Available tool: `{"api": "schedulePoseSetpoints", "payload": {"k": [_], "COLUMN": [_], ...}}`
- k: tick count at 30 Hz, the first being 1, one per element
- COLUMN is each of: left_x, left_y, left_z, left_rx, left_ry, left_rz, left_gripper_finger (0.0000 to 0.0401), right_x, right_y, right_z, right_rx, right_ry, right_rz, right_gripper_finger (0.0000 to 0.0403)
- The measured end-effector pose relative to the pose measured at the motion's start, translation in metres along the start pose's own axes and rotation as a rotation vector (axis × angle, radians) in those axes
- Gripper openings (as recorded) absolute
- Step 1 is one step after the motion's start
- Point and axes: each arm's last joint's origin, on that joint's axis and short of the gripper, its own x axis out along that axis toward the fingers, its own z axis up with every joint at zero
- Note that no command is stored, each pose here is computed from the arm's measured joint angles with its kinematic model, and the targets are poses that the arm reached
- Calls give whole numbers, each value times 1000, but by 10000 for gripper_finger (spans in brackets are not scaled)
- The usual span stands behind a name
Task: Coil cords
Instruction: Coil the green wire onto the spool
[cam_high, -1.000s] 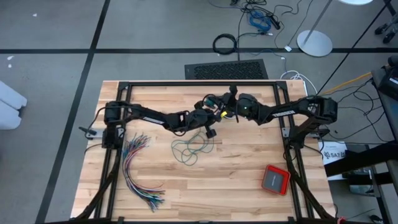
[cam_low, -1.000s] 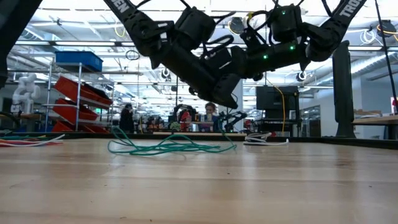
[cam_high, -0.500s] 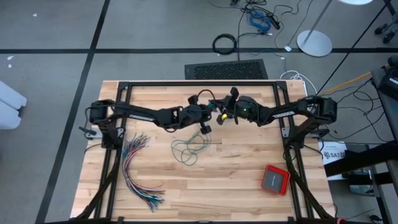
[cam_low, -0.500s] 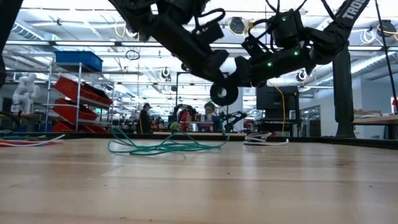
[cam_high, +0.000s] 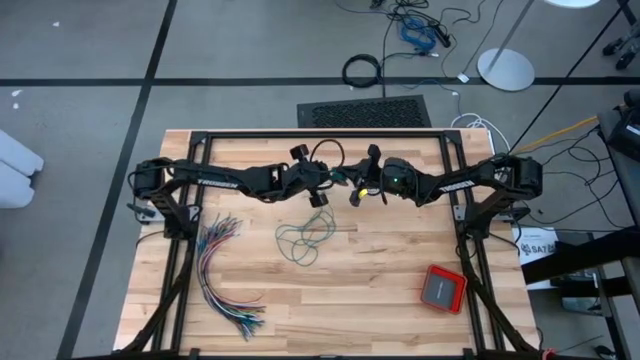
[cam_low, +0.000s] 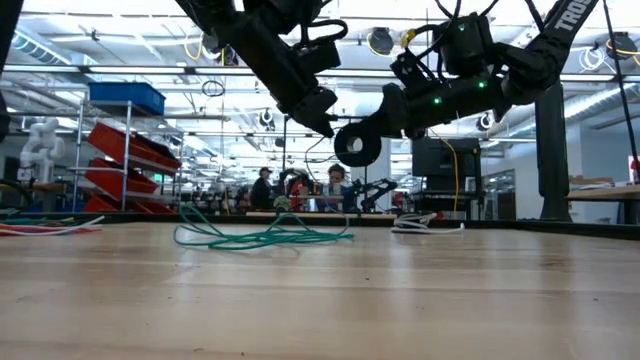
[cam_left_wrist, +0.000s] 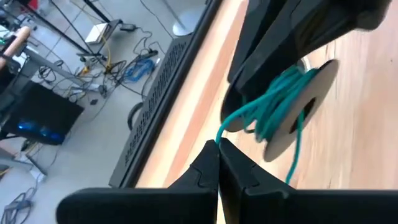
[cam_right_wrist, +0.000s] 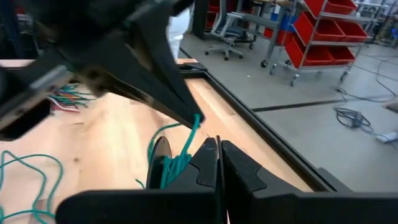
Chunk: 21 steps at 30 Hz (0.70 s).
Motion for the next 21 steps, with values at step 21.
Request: {"api": "schedulePoseSetpoints", "payload": {"k": [21], "left_x": [14], "left_y": [22], "left_z": [-16], "left_rx": [51], "left_ry": [55], "left_rz": [-156], "left_gripper_finger": [42], "right_x": [-5], "right_y": [12], "right_z": [12], "right_rx": [-115], "right_ry": [-70], "right_rz": [-15], "right_gripper_finger": [0]}}
